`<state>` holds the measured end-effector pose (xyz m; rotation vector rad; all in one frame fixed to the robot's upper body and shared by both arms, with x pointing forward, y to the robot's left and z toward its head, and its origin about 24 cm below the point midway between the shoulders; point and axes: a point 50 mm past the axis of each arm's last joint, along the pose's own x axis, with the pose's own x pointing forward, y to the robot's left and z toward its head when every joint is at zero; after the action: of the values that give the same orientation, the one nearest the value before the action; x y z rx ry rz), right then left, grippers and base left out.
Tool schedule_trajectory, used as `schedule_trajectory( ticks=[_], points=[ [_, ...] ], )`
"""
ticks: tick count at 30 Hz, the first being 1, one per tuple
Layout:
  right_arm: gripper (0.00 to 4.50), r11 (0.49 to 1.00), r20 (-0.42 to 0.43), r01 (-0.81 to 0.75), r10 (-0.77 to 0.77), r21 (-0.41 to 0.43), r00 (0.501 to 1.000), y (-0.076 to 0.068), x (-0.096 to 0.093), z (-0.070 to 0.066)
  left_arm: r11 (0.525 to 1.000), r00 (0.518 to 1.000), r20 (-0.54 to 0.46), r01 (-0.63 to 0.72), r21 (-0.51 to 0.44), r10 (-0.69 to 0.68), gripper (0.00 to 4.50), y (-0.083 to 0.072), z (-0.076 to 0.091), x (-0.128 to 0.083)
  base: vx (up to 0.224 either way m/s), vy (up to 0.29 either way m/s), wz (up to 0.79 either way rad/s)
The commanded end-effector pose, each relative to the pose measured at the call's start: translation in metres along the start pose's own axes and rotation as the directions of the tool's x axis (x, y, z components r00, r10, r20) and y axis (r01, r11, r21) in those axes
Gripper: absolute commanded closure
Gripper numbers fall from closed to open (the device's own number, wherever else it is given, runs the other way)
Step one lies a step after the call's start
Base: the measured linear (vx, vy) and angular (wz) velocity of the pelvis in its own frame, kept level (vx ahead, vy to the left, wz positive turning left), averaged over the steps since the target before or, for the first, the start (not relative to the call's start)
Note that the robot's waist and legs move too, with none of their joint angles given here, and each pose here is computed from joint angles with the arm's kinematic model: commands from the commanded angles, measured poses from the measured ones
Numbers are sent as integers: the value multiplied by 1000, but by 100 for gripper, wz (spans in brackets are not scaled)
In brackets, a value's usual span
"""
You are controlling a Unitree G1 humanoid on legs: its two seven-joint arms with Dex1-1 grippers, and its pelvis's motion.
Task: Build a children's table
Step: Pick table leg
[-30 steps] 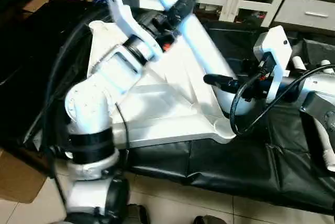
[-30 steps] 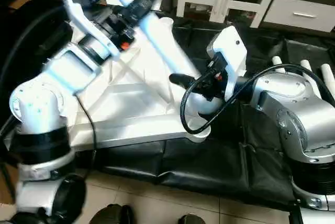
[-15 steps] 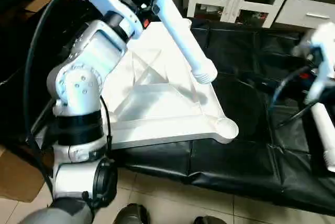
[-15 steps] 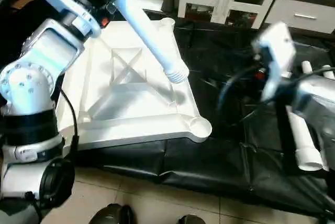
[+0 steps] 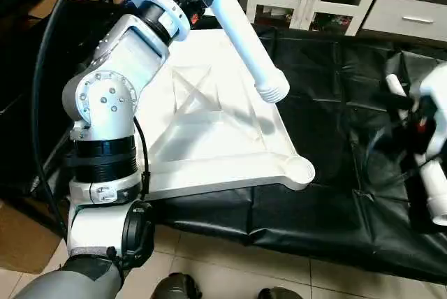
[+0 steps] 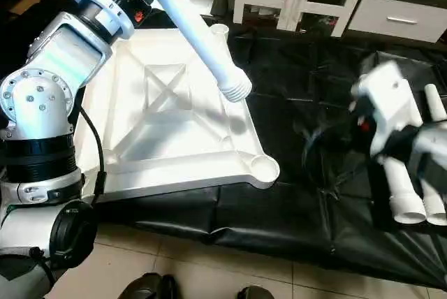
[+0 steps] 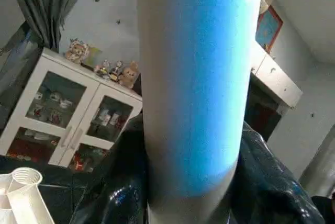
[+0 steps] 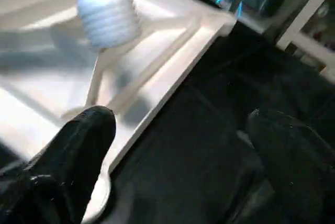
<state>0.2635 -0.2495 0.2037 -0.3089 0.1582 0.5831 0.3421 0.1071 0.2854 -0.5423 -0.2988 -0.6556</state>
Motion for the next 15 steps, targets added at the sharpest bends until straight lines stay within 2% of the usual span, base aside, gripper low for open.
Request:
schedule_trajectory(
  ticks=[1, 3, 4, 5, 9, 10, 15],
  points=[
    [0, 995, 57, 86, -88, 44, 994, -15, -6, 6, 999, 999, 4, 43, -6, -43, 280, -8, 3, 4, 0, 0, 0],
    [0, 991, 85, 105, -112, 85, 990, -21, -7, 10, 999, 999, -1, 52, -12, -52, 280, -8, 2, 3, 0, 0, 0],
    [0, 985, 132, 88, -108, 147, 985, -27, -8, 18, 996, 997, -14, 82, -43, -82, 280, -10, 0, 2, 0, 0, 0],
    [0, 985, 147, 68, -92, 161, 985, -27, -8, 21, 993, 995, -20, 100, -56, -101, 280, -11, -1, 2, 0, 0, 0],
    [0, 984, 186, -11, -23, 179, 982, -24, -7, 29, 991, 992, -38, 119, -53, -121, 280, -13, -4, 1, 0, 0, 0],
    [0, 982, 201, -76, 40, 174, 979, -19, -5, 34, 990, 990, -50, 131, -45, -133, 280, -15, -6, 1, 0, 0, 0],
    [0, 971, 198, -192, 161, 146, 967, -11, 0, 43, 987, 984, -71, 159, -36, -161, 280, -21, -10, 2, 0, 0, 0]
  ],
)
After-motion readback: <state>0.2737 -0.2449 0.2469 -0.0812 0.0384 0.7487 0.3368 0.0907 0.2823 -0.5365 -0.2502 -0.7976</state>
